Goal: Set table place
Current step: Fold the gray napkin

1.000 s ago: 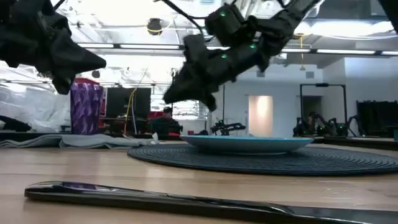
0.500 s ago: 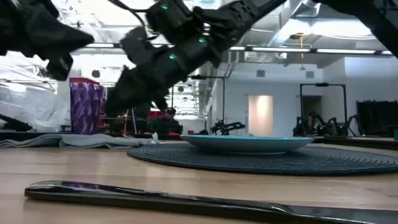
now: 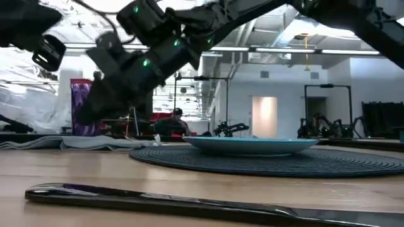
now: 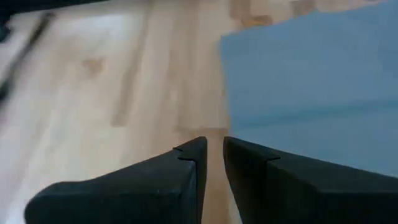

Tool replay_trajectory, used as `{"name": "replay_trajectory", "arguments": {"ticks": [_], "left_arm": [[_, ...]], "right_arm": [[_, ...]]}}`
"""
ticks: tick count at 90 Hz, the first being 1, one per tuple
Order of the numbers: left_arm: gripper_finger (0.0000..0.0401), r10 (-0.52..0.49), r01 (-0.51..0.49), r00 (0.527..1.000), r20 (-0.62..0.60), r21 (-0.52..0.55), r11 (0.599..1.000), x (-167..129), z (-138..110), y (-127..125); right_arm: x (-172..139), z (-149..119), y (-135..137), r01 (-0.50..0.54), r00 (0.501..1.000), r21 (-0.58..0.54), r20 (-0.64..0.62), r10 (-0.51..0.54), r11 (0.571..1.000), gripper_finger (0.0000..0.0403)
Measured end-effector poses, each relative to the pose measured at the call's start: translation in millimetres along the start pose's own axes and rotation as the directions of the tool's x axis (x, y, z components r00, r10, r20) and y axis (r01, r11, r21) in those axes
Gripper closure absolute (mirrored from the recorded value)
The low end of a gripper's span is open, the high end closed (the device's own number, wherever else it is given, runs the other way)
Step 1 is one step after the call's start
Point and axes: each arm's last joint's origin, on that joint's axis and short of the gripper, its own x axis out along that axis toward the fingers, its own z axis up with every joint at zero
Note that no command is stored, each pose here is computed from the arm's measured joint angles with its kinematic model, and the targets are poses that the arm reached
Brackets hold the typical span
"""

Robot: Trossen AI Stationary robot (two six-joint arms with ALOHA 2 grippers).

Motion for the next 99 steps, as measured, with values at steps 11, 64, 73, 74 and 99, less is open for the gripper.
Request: {"name": "replay_trajectory", "arguments": {"ticks": [11,64,73,74,99], "left_arm": [[0.0401,-0.045,0.045,0.999,-0.001,0.019,0.999,-3,0,-5],[0.0401,-0.031,0.031,1.0,0.001,0.019,0.999,-4,0,-5],[0.0401,-0.031,0.031,1.0,0.001,0.018,0.999,-4,0,-5],[0.0401,-0.031,0.031,1.0,0.002,0.018,0.999,-4,0,-5],[0.0401,-0.031,0.031,1.0,0.001,0.018,0.999,-4,0,-5]], "right_arm": [[-3,6,-2,-0.001,1.0,0.004,0.026,0.001,1.0,0.0359],[-5,-19,-4,0.102,0.971,0.016,-0.221,-0.096,0.995,0.037],[-6,-21,-5,0.109,0.964,0.013,-0.246,-0.102,0.994,0.0374],[-6,-21,-5,0.109,0.964,0.012,-0.246,-0.102,0.994,0.0374],[-7,-22,-6,0.135,0.958,-0.012,-0.254,-0.134,0.991,0.0389]]}}
